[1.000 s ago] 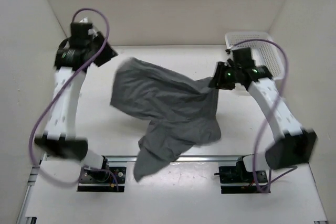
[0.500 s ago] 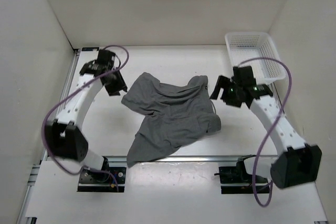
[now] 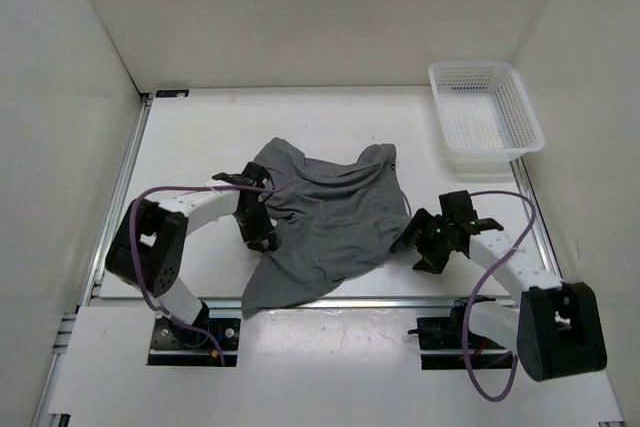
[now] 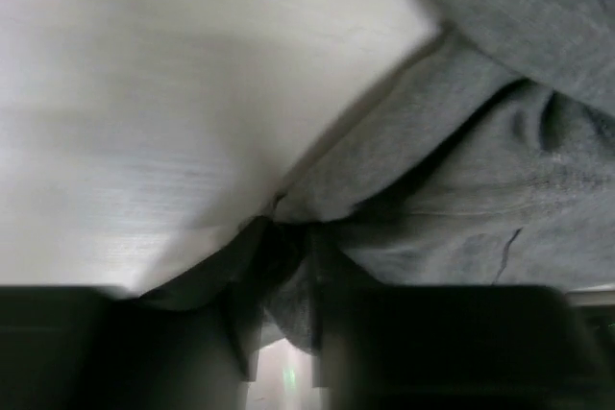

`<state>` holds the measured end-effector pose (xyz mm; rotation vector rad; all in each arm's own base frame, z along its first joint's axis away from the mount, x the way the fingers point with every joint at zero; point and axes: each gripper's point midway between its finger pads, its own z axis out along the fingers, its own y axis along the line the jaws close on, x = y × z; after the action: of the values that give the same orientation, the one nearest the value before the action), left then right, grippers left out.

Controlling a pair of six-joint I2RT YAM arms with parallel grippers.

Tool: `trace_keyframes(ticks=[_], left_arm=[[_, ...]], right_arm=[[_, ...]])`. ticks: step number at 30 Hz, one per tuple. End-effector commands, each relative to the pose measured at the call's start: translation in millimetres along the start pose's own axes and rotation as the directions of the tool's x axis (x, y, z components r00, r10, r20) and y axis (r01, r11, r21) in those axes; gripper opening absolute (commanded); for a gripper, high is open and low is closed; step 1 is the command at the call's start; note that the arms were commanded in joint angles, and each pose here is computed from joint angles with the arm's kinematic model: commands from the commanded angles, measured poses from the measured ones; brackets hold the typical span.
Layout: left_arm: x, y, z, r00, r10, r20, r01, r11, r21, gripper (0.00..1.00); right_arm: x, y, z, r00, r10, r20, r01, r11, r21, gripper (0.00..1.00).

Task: Fold and stack the shorts
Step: Flatten the shorts out

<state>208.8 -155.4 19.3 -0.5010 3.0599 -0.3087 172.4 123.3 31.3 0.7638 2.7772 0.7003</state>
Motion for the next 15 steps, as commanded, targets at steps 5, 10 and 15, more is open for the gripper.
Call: trace_keyframes(ticks=[5, 10, 15], left_arm=[[-5, -64, -4, 0.993, 0.106, 0.047, -0.11, 0.988, 0.106, 0.1], [22, -108, -22, 0.959, 0.278, 0.054, -0.283, 0.945, 0.163, 0.28], [41, -108, -15, 0.909, 0.416, 0.039, -0.416, 0.909, -0.014, 0.81]], right_arm=[[-66, 43, 7, 0.983, -0.017, 0.181, 0.028, 0.998, -0.061, 0.32], [-94, 39, 6, 0.975, -0.021, 0.223, 0.015, 0.999, 0.028, 0.0], [-94, 25, 9, 0.978, -0.014, 0.207, -0.001, 0.997, 0.073, 0.0]])
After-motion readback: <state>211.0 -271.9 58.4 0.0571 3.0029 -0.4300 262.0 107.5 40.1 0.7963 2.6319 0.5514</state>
